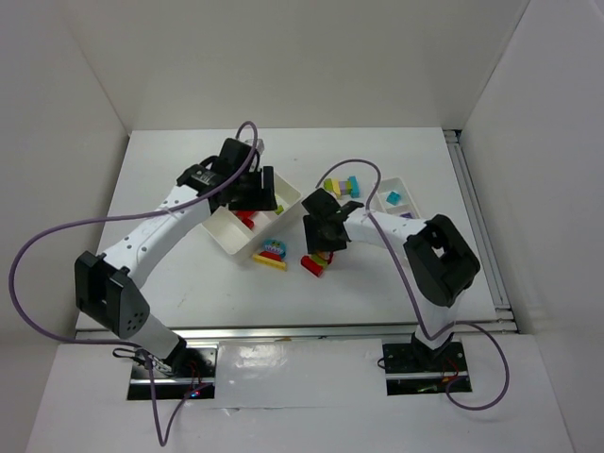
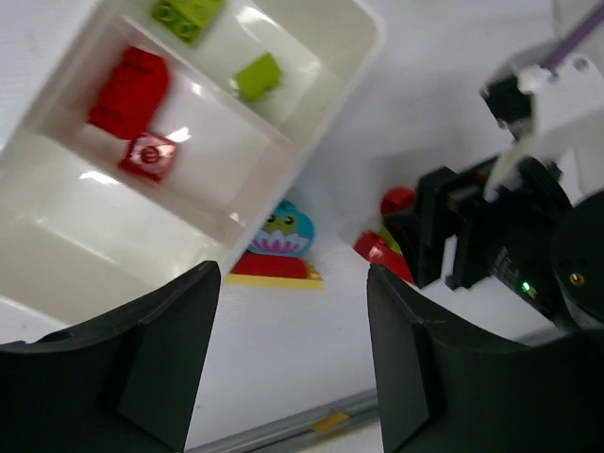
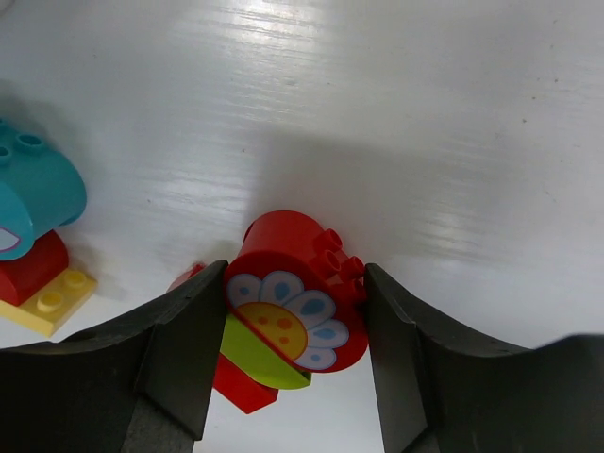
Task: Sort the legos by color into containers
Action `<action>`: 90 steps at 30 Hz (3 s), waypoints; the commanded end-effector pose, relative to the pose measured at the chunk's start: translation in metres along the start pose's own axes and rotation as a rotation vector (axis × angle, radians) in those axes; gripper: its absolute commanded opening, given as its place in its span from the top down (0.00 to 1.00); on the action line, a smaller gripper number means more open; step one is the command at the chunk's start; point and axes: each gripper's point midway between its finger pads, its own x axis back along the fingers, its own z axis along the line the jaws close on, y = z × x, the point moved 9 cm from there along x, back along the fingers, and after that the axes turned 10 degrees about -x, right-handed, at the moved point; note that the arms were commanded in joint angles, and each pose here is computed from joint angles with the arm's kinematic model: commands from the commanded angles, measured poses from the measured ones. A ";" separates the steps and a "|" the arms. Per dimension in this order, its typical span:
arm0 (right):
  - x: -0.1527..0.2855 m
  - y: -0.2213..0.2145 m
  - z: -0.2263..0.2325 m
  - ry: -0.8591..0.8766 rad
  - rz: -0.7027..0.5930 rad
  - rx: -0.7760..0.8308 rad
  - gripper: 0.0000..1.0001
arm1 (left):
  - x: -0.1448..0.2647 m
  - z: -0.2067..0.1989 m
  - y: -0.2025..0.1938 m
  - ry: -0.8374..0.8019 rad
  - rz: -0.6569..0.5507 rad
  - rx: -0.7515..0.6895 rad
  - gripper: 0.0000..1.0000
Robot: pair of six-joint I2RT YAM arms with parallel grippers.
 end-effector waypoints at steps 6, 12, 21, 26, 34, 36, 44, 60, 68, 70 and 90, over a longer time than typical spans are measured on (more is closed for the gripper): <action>0.062 0.044 -0.019 0.063 -0.181 -0.091 0.69 | -0.002 -0.026 0.013 -0.528 0.052 -0.109 0.21; 0.100 0.064 -0.041 0.197 -0.267 -0.195 0.69 | -0.013 -0.049 0.000 -0.897 0.141 -0.018 0.08; 0.116 0.073 -0.035 0.275 -0.299 -0.241 0.69 | -0.031 -0.067 -0.006 -1.011 0.126 0.054 0.02; 0.113 0.074 -0.037 0.282 -0.280 -0.246 0.69 | -0.055 -0.073 -0.006 -1.018 0.141 0.076 0.02; 0.117 0.074 -0.037 0.310 -0.272 -0.247 0.69 | -0.082 -0.075 -0.008 -1.007 0.173 0.084 0.14; 0.116 0.076 -0.040 0.305 -0.276 -0.255 0.69 | -0.085 -0.075 -0.009 -1.006 0.177 0.093 0.21; 0.111 0.073 -0.038 0.325 -0.238 -0.239 0.69 | -0.090 -0.078 -0.006 -1.044 0.173 0.104 0.34; 0.116 0.083 -0.082 0.184 -0.301 -0.433 0.72 | -0.088 -0.067 -0.019 -0.968 0.240 0.077 1.00; 0.113 0.081 -0.082 0.172 -0.283 -0.434 0.72 | -0.053 -0.032 0.007 -0.788 0.117 0.085 1.00; 0.113 0.081 -0.082 0.172 -0.283 -0.434 0.72 | -0.046 -0.010 0.017 -0.638 0.076 0.104 1.00; 0.109 0.082 -0.082 0.171 -0.272 -0.404 0.72 | -0.089 0.078 0.029 -0.043 0.161 0.204 0.48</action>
